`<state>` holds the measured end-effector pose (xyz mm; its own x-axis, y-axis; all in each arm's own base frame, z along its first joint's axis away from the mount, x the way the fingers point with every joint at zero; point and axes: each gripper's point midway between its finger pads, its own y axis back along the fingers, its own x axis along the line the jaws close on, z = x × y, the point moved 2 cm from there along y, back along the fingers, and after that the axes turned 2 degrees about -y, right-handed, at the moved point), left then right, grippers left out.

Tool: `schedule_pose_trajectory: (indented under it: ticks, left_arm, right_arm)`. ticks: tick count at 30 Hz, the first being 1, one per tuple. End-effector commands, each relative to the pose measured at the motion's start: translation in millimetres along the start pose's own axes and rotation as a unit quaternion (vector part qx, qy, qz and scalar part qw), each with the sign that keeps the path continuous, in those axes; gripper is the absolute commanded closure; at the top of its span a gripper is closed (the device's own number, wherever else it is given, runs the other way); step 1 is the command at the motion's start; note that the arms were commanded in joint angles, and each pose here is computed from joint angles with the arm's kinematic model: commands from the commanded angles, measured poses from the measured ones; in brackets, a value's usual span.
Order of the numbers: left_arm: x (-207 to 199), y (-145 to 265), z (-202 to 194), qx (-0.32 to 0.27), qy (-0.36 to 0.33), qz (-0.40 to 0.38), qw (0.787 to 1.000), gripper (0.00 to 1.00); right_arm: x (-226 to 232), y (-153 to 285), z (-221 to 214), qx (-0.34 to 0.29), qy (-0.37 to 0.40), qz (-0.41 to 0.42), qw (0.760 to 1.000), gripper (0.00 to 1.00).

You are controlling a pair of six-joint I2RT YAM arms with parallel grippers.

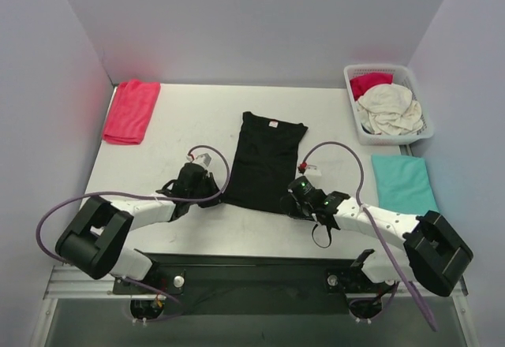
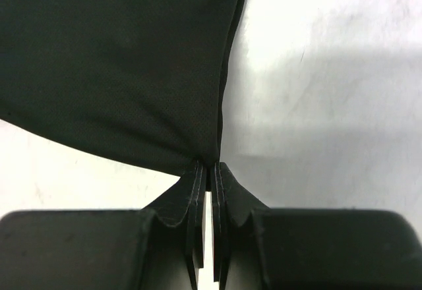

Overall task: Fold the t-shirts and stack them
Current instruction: Fold the long partially folded tshirt into a neat square

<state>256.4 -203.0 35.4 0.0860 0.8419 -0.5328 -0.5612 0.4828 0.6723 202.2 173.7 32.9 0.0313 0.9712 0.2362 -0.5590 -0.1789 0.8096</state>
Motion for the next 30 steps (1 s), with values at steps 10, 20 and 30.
schedule_pose_trajectory:
  ticks: [10, 20, 30]
  left_arm:
    - [-20.0, 73.5, -15.8, -0.052, -0.029, 0.014, 0.998, 1.00]
    - [-47.9, 117.2, -14.3, -0.089, -0.041, -0.015, 0.995, 1.00]
    - [-58.4, 141.8, -12.5, -0.119, -0.051, -0.008, 0.992, 1.00]
  right_arm:
    - [-22.3, 54.3, -18.8, -0.065, 0.004, -0.047, 0.997, 1.00]
    - [-11.3, 88.8, -11.6, -0.117, 0.035, -0.032, 0.992, 1.00]
    - [13.7, 131.5, 13.2, -0.174, 0.070, -0.013, 0.982, 1.00]
